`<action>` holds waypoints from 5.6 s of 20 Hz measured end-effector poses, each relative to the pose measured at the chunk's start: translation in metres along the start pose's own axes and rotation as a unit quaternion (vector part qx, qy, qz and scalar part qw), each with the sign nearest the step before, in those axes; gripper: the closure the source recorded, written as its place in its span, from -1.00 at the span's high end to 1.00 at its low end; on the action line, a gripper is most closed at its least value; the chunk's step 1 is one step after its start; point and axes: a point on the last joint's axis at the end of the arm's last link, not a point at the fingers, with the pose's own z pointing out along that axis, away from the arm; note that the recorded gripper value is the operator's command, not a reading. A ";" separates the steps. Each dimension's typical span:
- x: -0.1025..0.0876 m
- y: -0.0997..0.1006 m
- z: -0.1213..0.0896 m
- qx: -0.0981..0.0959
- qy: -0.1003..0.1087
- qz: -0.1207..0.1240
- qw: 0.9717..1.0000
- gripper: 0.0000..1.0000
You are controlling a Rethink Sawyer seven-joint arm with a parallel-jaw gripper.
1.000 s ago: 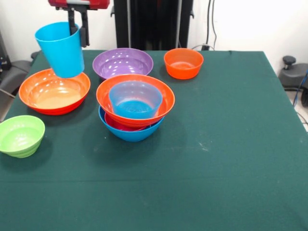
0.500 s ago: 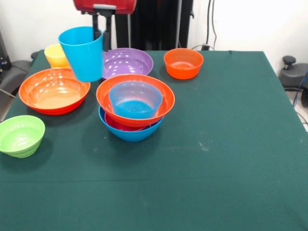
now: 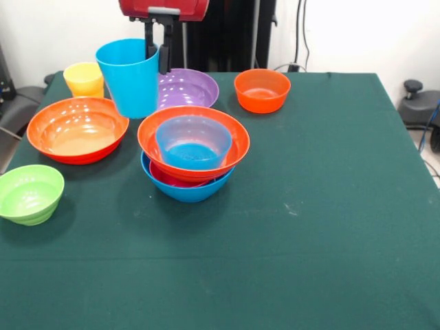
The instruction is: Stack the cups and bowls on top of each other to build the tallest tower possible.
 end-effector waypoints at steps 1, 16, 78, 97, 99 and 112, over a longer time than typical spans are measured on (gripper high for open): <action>-0.001 -0.001 0.000 0.002 -0.005 0.000 1.000 -1.00; -0.010 -0.012 0.015 0.022 -0.070 0.008 0.997 -1.00; 0.030 -0.082 -0.078 0.010 0.017 0.122 0.992 -1.00; 0.073 -0.011 -0.085 0.010 0.007 0.086 0.996 -1.00; 0.069 0.001 -0.085 0.009 0.002 0.075 0.997 -1.00; 0.055 0.082 -0.083 0.000 0.000 0.016 1.000 -1.00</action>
